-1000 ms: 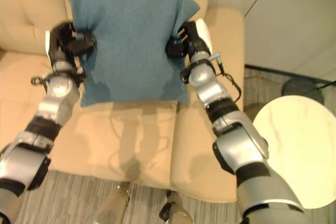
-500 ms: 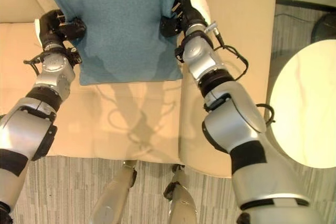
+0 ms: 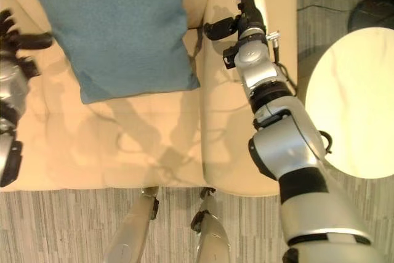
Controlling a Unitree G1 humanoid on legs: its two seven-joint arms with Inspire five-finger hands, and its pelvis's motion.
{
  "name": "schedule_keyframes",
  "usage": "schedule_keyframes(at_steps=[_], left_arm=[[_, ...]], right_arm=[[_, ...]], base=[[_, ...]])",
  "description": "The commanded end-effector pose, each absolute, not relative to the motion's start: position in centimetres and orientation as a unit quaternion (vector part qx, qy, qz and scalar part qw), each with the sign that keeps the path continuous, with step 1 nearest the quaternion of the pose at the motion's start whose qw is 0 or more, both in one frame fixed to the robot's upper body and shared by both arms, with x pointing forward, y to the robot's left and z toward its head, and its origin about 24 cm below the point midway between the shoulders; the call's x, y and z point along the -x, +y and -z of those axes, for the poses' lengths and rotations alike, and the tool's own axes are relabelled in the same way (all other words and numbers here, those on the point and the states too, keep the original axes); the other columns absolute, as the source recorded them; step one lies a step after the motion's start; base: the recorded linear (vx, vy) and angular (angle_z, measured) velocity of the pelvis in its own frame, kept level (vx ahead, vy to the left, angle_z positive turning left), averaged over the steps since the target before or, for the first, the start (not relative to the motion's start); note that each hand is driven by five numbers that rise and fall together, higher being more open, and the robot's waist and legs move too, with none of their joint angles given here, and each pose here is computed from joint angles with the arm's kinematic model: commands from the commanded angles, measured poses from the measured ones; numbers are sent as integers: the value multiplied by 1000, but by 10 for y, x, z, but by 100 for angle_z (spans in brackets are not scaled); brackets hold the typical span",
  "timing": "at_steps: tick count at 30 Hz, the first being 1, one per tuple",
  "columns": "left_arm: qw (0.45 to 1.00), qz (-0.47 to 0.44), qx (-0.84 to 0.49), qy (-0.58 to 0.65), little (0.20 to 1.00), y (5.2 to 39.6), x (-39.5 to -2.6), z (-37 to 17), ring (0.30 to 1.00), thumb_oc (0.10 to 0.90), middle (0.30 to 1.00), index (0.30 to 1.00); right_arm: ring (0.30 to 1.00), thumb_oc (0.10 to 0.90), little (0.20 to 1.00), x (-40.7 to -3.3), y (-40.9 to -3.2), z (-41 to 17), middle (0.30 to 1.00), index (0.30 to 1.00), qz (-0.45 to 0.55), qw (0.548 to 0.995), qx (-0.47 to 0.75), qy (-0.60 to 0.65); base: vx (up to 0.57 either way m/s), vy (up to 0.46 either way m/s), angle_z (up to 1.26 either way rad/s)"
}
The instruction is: Pick up all the scattered cushions and arrange them neatly on the sofa.
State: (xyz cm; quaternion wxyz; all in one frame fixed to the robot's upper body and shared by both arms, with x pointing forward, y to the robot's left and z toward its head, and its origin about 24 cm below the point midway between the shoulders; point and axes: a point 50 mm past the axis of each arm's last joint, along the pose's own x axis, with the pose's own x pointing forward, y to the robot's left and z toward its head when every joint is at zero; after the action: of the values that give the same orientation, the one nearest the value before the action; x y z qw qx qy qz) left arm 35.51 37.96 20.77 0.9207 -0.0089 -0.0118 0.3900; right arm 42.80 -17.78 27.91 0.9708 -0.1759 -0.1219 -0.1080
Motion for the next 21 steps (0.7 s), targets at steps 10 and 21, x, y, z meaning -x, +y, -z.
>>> schedule_keyframes(at_steps=[10, 21], left_arm=[[850, -470, 60, 232, 900, 410, -147, 42, 900, 800, 900, 900], [771, -505, 134, 364, 900, 367, -58, 109, 900, 800, 900, 900]], right_arm=[[900, 800, 900, -356, -244, -161, 900, 900, 89, 965, 189, -156], [900, 800, 900, -295, -302, -65, 900, 900, 109, 939, 324, 30]], base=[[123, 83, -19], [-217, -77, -47]])
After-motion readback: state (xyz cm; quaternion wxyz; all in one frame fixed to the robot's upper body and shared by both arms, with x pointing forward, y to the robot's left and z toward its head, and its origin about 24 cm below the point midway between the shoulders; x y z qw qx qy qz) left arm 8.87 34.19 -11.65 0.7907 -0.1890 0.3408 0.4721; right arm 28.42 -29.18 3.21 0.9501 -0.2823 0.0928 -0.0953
